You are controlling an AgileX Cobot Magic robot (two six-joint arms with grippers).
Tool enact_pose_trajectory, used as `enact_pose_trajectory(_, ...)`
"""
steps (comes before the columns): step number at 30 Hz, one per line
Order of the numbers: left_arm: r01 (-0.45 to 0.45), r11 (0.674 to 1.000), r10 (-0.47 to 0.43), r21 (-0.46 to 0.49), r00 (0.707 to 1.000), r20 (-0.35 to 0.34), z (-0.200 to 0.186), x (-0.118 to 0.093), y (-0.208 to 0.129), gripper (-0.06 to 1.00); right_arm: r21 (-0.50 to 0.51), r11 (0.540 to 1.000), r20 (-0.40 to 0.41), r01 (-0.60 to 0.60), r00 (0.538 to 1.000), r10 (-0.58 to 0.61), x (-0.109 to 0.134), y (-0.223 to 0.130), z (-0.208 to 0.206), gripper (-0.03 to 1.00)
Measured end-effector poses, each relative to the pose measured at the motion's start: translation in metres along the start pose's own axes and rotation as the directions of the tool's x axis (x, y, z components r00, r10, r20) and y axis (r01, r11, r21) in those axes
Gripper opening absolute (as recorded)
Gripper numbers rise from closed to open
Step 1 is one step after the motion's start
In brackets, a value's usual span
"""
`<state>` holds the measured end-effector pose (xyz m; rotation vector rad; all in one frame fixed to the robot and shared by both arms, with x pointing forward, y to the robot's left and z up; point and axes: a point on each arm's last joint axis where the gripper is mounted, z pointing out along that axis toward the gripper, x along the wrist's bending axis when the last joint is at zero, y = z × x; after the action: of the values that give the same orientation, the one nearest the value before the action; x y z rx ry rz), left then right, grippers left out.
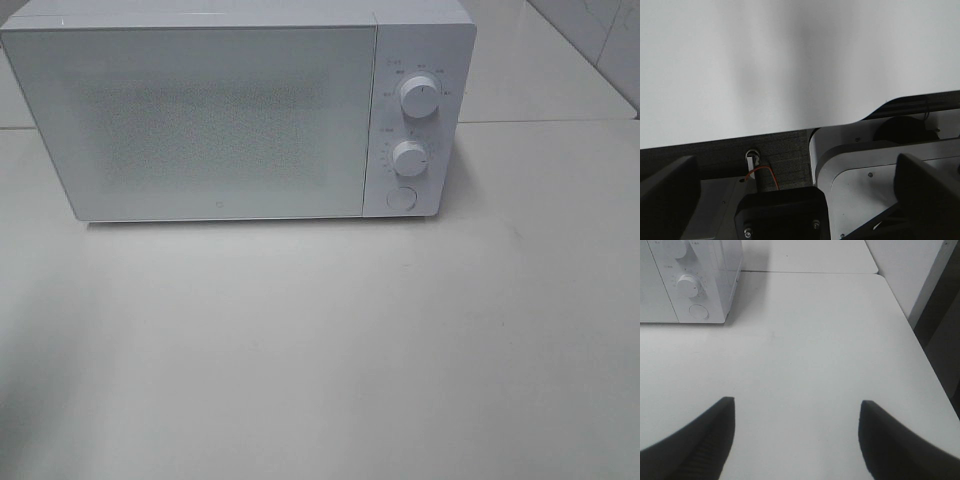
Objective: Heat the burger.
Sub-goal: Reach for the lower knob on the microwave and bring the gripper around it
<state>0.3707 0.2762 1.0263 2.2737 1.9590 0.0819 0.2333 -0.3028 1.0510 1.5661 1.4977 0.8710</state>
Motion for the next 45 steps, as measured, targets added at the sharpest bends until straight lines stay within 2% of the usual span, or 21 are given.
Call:
enact_pose_trajectory(6,-0.004,0.999,0.004,-0.051,1.000,-0.003,0.000,0.001,-0.023,0.97,0.000,1.000,0.000,0.000,1.000,0.000,0.000,0.000,0.000,0.66)
enact_pose_trajectory(8,-0.008,0.990,0.007,-0.139,1.000,-0.003,-0.008,0.000,-0.035,0.97,0.000,1.000,0.000,0.000,1.000,0.000,0.000,0.000,0.000,0.66)
enact_pose_trajectory(9,-0.008,0.990,0.007,-0.139,1.000,-0.003,-0.008,0.000,-0.035,0.97,0.000,1.000,0.000,0.000,1.000,0.000,0.000,0.000,0.000,0.66)
enact_pose_trajectory(11,-0.014,0.963,0.014,-0.269,1.000,-0.003,-0.021,0.000,-0.050,0.97,0.000,1.000,0.000,0.000,1.000,0.000,0.000,0.000,0.000,0.66)
enact_pose_trajectory(12,-0.014,0.963,0.014,-0.269,1.000,-0.003,-0.021,0.000,-0.050,0.97,0.000,1.000,0.000,0.000,1.000,0.000,0.000,0.000,0.000,0.66)
enact_pose_trajectory(14,-0.021,0.926,0.018,-0.377,1.000,-0.013,-0.028,0.000,-0.058,0.97,0.000,1.000,0.000,0.000,1.000,0.000,0.000,0.000,0.000,0.66)
enact_pose_trajectory(15,-0.021,0.926,0.018,-0.377,1.000,-0.013,-0.028,0.000,-0.058,0.97,0.000,1.000,0.000,0.000,1.000,0.000,0.000,0.000,0.000,0.66)
enact_pose_trajectory(17,-0.026,0.886,0.019,-0.464,1.000,-0.019,-0.029,0.001,-0.067,0.97,0.000,1.000,0.000,0.000,1.000,0.000,0.000,0.000,0.000,0.66)
enact_pose_trajectory(19,-0.026,0.875,0.020,-0.483,1.000,-0.019,-0.030,0.001,-0.070,0.97,0.000,1.000,0.000,0.000,1.000,0.000,0.000,0.000,0.000,0.66)
enact_pose_trajectory(20,-0.028,0.852,0.021,-0.522,1.000,-0.019,-0.032,0.001,-0.076,0.97,0.000,1.000,0.000,0.000,1.000,0.000,0.000,0.000,0.000,0.66)
enact_pose_trajectory(21,-0.028,0.852,0.021,-0.522,1.000,-0.019,-0.032,0.001,-0.076,0.97,0.000,1.000,0.000,0.000,1.000,0.000,0.000,0.000,0.000,0.66)
enact_pose_trajectory(34,-0.008,0.716,0.021,-0.698,1.000,0.011,-0.044,-0.002,-0.108,0.97,0.000,1.000,0.000,0.000,1.000,0.000,0.000,0.000,0.000,0.66)
enact_pose_trajectory(35,-0.008,0.716,0.021,-0.698,1.000,0.011,-0.044,-0.002,-0.108,0.97,0.000,1.000,0.000,0.000,1.000,0.000,0.000,0.000,0.000,0.66)
enact_pose_trajectory(36,0.000,0.701,0.009,-0.714,1.000,0.009,-0.045,-0.002,-0.111,0.97,0.000,1.000,0.000,0.000,1.000,0.000,0.000,0.000,0.000,0.66)
enact_pose_trajectory(37,0.019,0.661,-0.028,-0.750,1.000,0.002,-0.047,-0.002,-0.119,0.97,0.000,1.000,0.000,0.000,1.000,0.000,0.000,0.000,0.000,0.66)
enact_pose_trajectory(38,0.019,0.661,-0.028,-0.750,1.000,0.002,-0.047,-0.002,-0.119,0.97,0.000,1.000,0.000,0.000,1.000,0.000,0.000,0.000,0.000,0.66)
enact_pose_trajectory(39,0.036,0.621,-0.065,-0.783,0.998,-0.006,-0.048,-0.002,-0.126,0.97,0.000,1.000,0.000,0.000,1.000,0.000,0.000,0.000,0.000,0.66)
enact_pose_trajectory(40,0.042,0.600,-0.083,-0.799,0.997,-0.009,-0.049,-0.002,-0.130,0.97,0.000,1.000,0.000,0.000,1.000,0.000,0.000,0.000,0.000,0.66)
enact_pose_trajectory(41,0.042,0.600,-0.083,-0.799,0.997,-0.009,-0.049,-0.002,-0.130,0.97,0.000,1.000,0.000,0.000,1.000,0.000,0.000,0.000,0.000,0.66)
enact_pose_trajectory(42,0.058,0.569,-0.124,-0.821,0.992,-0.016,-0.050,-0.003,-0.135,0.97,0.000,1.000,0.000,0.000,1.000,0.000,0.000,0.000,0.000,0.66)
enact_pose_trajectory(45,0.077,0.558,-0.169,-0.826,0.985,-0.022,-0.050,-0.004,-0.136,0.97,0.000,1.000,0.001,-0.001,1.000,0.001,0.000,0.000,0.000,0.66)
